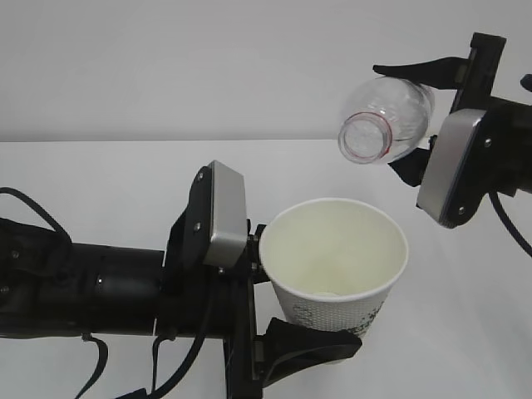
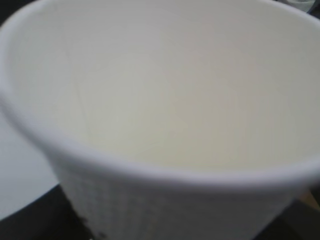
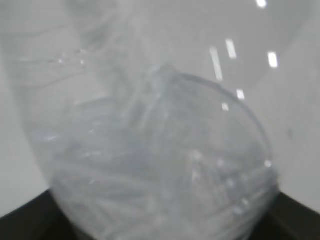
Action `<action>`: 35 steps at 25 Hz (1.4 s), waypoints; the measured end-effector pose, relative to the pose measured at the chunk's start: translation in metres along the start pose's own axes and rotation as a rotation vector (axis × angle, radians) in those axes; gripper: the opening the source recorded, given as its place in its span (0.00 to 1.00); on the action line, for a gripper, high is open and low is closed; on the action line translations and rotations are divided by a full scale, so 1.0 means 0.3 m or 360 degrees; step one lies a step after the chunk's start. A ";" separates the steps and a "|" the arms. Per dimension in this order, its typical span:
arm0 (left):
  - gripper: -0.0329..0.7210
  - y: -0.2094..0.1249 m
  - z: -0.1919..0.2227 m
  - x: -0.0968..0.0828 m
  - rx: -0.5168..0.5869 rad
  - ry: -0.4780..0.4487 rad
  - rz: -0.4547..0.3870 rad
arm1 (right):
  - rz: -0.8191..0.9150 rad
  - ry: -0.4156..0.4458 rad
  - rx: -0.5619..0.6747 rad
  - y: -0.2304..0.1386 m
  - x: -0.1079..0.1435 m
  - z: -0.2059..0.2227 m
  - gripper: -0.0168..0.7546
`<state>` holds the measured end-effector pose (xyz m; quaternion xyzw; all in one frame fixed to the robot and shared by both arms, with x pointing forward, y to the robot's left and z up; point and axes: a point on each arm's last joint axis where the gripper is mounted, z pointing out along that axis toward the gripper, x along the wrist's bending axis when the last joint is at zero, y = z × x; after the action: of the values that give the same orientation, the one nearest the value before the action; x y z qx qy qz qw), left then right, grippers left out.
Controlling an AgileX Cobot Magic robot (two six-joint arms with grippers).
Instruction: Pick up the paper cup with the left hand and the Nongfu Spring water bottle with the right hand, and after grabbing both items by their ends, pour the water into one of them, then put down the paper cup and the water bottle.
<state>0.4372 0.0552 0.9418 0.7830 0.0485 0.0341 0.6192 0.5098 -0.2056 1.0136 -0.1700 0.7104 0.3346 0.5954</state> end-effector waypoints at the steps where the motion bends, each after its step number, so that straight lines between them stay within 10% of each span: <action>1: 0.78 0.000 0.000 0.000 0.0001 -0.0002 0.0002 | -0.0009 -0.0002 -0.0001 0.000 -0.001 0.000 0.70; 35: 0.78 -0.001 0.000 -0.002 0.0004 -0.0009 0.0007 | -0.0179 -0.0050 -0.0046 0.009 -0.010 0.000 0.70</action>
<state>0.4367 0.0551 0.9416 0.7840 0.0451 0.0331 0.6183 0.5087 -0.2040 1.0171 -0.2130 0.6854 0.3134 0.6218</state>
